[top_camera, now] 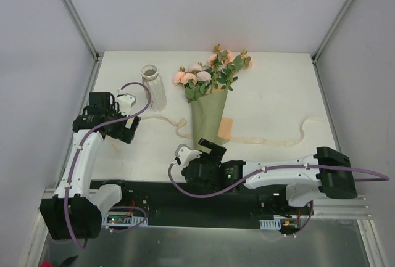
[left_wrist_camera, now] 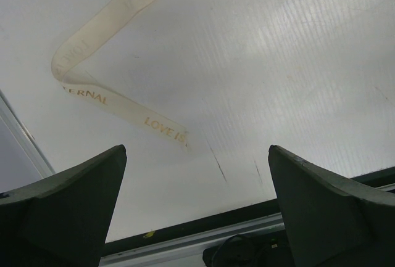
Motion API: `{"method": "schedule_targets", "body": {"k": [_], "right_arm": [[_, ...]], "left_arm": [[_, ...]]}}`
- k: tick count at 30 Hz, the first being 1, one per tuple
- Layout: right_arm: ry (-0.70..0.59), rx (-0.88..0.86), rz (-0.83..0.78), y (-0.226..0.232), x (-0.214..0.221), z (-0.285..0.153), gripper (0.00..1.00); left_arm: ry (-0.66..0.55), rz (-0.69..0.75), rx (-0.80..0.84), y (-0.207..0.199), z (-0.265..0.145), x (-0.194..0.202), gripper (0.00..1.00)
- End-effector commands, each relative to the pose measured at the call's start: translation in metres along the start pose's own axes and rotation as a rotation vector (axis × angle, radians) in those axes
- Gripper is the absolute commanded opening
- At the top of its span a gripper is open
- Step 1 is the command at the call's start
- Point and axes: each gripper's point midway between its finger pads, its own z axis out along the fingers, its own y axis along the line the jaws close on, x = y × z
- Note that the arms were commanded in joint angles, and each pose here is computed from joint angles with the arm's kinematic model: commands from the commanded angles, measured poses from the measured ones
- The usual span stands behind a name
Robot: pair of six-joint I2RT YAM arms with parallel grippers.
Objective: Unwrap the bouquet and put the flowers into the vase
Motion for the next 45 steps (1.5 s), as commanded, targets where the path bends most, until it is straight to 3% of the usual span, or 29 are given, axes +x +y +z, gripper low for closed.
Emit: {"method": "schedule_targets", "body": {"k": [1, 12, 18, 27, 34, 35, 36, 40, 42, 43, 45], "right_arm": [[0.042, -0.095, -0.013, 0.022, 0.006, 0.005, 0.96], [0.091, 0.025, -0.042, 0.011, 0.008, 0.055, 0.96], [0.047, 0.158, -0.047, -0.001, -0.004, 0.067, 0.98], [-0.162, 0.452, 0.183, -0.07, -0.053, 0.005, 0.99], [-0.169, 0.575, 0.339, -0.104, -0.021, -0.043, 0.99], [-0.208, 0.571, 0.475, -0.107, -0.021, -0.049, 0.99], [-0.17, 0.602, 0.385, -0.112, -0.004, -0.057, 0.98], [-0.211, 0.615, 0.507, -0.131, 0.012, -0.081, 0.96], [-0.22, 0.613, 0.464, -0.135, 0.006, -0.091, 0.96], [-0.185, 0.618, 0.332, -0.123, 0.002, -0.085, 0.96], [-0.213, 0.587, 0.315, -0.107, -0.014, -0.086, 0.97]], "left_arm": [[-0.01, 0.009, 0.006, -0.002, 0.0, 0.001, 0.99], [-0.004, 0.019, -0.012, 0.001, -0.001, 0.002, 0.99], [0.001, 0.029, -0.019, 0.002, 0.0, 0.004, 0.99], [-0.013, 0.049, -0.038, 0.007, -0.005, -0.001, 0.99], [-0.024, 0.058, -0.044, 0.008, -0.008, -0.003, 0.99], [-0.021, 0.063, -0.045, 0.008, -0.007, -0.003, 0.99], [-0.02, 0.068, -0.048, 0.009, -0.007, -0.003, 0.99], [-0.023, 0.068, -0.053, 0.011, -0.009, -0.007, 0.99], [-0.036, 0.07, -0.053, 0.012, -0.011, -0.012, 0.99], [-0.037, 0.065, -0.051, 0.012, -0.011, -0.013, 0.99], [-0.045, 0.059, -0.053, 0.012, -0.013, -0.017, 0.99]]}}
